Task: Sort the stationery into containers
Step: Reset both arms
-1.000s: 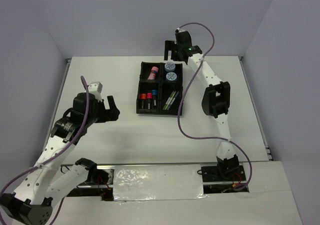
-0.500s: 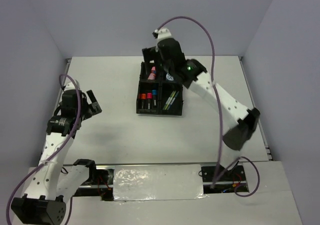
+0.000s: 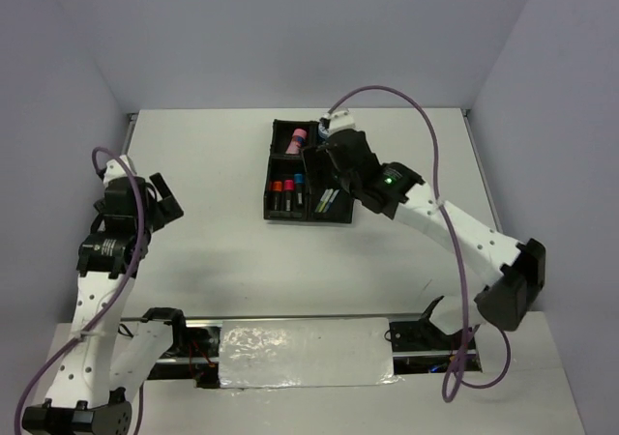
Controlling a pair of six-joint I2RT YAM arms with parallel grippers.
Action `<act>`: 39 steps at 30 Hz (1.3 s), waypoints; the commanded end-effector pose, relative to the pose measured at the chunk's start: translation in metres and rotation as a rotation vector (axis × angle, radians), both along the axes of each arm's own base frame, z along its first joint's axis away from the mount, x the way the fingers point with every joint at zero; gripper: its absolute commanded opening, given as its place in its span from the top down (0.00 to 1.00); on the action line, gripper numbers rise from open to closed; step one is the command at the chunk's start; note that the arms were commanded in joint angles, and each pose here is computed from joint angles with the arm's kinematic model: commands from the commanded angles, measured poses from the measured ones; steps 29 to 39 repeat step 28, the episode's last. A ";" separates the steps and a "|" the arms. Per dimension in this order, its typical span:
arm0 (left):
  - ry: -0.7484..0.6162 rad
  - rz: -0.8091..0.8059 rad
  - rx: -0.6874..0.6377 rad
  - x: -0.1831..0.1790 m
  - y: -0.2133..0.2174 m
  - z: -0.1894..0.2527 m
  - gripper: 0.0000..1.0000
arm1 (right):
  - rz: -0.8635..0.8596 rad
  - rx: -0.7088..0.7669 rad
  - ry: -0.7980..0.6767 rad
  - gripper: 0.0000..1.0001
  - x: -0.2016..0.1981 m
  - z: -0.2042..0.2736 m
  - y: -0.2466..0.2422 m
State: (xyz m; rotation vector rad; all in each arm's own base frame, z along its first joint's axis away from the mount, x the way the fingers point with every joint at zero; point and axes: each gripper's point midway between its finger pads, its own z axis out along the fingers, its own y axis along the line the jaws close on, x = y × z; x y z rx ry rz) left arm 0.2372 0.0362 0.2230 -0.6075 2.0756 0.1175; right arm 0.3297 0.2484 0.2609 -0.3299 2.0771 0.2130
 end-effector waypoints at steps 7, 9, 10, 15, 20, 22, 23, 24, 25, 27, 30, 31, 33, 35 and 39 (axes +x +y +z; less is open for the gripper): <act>-0.099 0.034 0.022 -0.026 0.008 0.054 0.01 | -0.266 0.053 -0.214 0.00 -0.077 0.067 -0.138; -0.128 0.038 0.024 -0.033 0.009 0.068 0.01 | -0.308 0.063 -0.222 0.00 -0.096 0.067 -0.163; -0.138 0.032 0.028 -0.038 0.009 0.075 0.01 | -0.345 0.060 -0.215 0.00 -0.101 0.059 -0.173; -0.180 0.030 0.043 -0.059 0.011 0.093 0.01 | -0.370 0.129 -0.174 0.00 -0.133 0.035 -0.198; -0.232 0.034 0.039 -0.079 0.012 0.101 0.01 | -0.336 0.183 -0.169 0.00 -0.146 0.025 -0.200; -0.256 0.028 0.031 -0.084 0.010 0.103 0.01 | -0.327 0.189 -0.174 0.00 -0.146 0.024 -0.199; -0.267 0.028 0.030 -0.085 0.010 0.104 0.01 | -0.324 0.191 -0.173 0.00 -0.146 0.024 -0.198; -0.271 0.030 0.031 -0.086 0.011 0.105 0.01 | -0.325 0.190 -0.171 0.00 -0.147 0.023 -0.199; -0.274 0.031 0.032 -0.087 0.011 0.104 0.01 | -0.333 0.189 -0.169 0.00 -0.147 0.023 -0.200; -0.270 0.033 0.031 -0.087 0.011 0.102 0.01 | -0.332 0.182 -0.166 0.00 -0.147 0.024 -0.200; -0.267 0.032 0.031 -0.086 0.011 0.101 0.01 | -0.336 0.179 -0.162 0.00 -0.147 0.023 -0.201; -0.267 0.032 0.031 -0.086 0.011 0.101 0.01 | -0.336 0.179 -0.162 0.00 -0.147 0.023 -0.201; -0.267 0.032 0.031 -0.086 0.011 0.101 0.01 | -0.336 0.179 -0.162 0.00 -0.147 0.023 -0.201; -0.267 0.032 0.031 -0.086 0.011 0.101 0.01 | -0.336 0.179 -0.162 0.00 -0.147 0.023 -0.201; -0.267 0.032 0.031 -0.086 0.011 0.101 0.01 | -0.336 0.179 -0.162 0.00 -0.147 0.023 -0.201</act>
